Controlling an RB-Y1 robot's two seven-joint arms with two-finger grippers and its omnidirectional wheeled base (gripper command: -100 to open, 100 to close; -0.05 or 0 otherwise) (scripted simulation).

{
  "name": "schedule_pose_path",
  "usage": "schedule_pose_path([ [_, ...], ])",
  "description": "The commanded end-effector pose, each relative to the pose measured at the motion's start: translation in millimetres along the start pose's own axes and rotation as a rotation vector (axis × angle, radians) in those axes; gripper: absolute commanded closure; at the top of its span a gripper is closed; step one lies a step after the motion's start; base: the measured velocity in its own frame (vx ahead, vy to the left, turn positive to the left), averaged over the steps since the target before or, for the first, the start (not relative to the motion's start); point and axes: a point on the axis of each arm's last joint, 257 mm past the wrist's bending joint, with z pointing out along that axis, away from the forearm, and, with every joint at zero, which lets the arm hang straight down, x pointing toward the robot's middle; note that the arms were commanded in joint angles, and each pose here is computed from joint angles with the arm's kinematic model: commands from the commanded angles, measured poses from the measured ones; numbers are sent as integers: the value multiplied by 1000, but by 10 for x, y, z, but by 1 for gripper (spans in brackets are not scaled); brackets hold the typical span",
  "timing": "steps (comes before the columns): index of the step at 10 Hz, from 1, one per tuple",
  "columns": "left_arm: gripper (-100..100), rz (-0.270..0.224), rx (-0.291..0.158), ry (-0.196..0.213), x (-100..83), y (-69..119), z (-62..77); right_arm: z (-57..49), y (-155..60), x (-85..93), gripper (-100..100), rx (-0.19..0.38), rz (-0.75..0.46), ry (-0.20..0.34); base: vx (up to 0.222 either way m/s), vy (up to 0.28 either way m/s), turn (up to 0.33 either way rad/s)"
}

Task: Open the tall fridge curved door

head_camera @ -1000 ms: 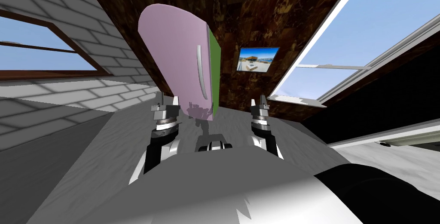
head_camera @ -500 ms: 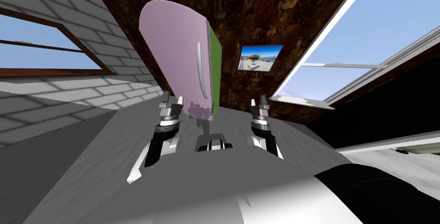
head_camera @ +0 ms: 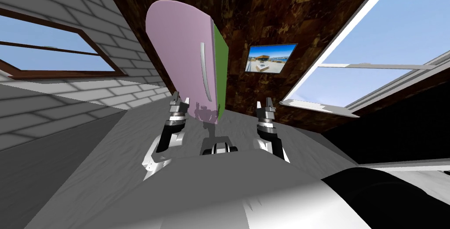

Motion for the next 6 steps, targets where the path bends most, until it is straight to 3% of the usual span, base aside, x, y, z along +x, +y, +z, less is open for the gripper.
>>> schedule_pose_path([
  [1,-100,-31,-47,-28,-157,248,181,0,0,0,0,0,0,0,57,-107,110],
  [2,-100,-34,-32,-25,-137,206,229,0,0,0,0,0,0,0,46,-71,24],
  [6,-100,-85,-82,-71,-343,499,499,0,0,0,0,0,0,0,48,-90,85],
])
